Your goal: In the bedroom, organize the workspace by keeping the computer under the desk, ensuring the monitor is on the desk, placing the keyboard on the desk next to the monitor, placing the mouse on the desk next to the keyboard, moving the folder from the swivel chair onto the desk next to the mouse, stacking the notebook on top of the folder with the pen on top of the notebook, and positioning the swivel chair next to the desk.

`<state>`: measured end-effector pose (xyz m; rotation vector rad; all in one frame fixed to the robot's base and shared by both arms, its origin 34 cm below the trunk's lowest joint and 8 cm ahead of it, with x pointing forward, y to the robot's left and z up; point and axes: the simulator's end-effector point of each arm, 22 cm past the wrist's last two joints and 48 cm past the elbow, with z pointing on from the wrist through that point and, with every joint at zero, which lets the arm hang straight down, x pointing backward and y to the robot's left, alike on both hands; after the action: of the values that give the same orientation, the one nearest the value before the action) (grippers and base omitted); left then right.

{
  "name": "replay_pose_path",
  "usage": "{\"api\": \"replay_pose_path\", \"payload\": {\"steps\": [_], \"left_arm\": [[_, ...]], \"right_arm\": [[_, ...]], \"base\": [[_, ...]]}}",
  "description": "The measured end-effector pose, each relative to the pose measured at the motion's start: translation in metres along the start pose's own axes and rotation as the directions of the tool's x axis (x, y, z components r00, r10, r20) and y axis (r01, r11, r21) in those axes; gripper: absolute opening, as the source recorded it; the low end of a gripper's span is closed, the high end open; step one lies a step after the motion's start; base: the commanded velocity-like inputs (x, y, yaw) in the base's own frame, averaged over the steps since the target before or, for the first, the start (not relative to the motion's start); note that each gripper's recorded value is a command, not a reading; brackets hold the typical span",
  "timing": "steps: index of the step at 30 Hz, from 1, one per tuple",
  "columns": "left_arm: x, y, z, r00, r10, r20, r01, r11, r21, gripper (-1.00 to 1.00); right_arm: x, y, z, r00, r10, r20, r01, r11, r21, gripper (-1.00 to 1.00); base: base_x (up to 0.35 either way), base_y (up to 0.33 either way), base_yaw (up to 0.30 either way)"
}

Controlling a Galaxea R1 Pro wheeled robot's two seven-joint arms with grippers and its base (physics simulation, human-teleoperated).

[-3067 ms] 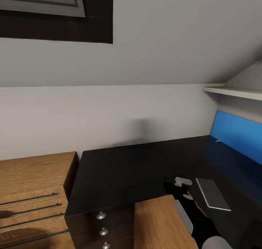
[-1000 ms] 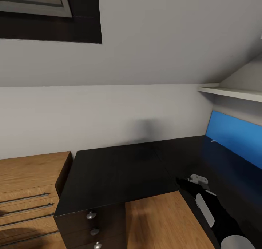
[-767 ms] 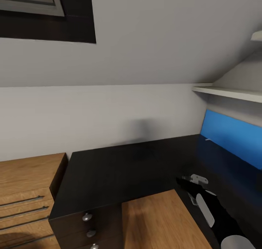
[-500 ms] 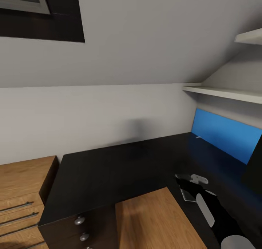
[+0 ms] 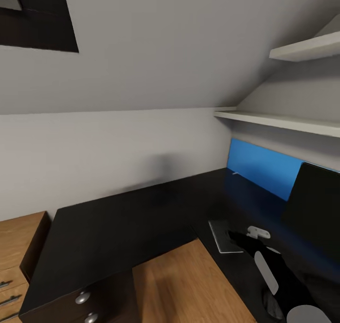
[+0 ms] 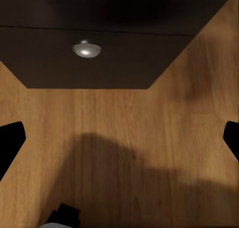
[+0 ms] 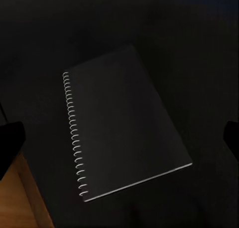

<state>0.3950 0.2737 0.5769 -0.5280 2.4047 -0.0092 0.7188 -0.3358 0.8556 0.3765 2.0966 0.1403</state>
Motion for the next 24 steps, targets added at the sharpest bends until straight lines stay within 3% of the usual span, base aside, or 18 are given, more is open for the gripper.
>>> {"api": "replay_pose_path", "payload": {"steps": [6,11,24], "left_arm": [[0.0000,0.0001,0.0000,1.000,0.000,0.000,0.000,1.000,0.000,1.00],[-0.0002,0.0003,0.0000,1.000,0.000,0.000,0.000,1.000,0.000,1.00],[-0.0006,0.0013,-0.0001,1.000,-0.001,0.001,0.001,1.000,-0.002,1.00]], "right_arm": [[0.0000,-0.0009,0.0001,1.000,-0.001,0.000,0.001,1.000,0.002,1.00],[0.0005,-0.0013,0.0002,1.000,-0.003,-0.001,0.003,1.000,0.003,1.00],[0.0096,-0.0025,0.0016,1.000,-0.007,-0.020,0.007,1.000,0.005,1.00]], "base": [[0.000,0.000,-0.236],[0.017,0.000,-0.073],[0.234,0.000,-0.007]]}}
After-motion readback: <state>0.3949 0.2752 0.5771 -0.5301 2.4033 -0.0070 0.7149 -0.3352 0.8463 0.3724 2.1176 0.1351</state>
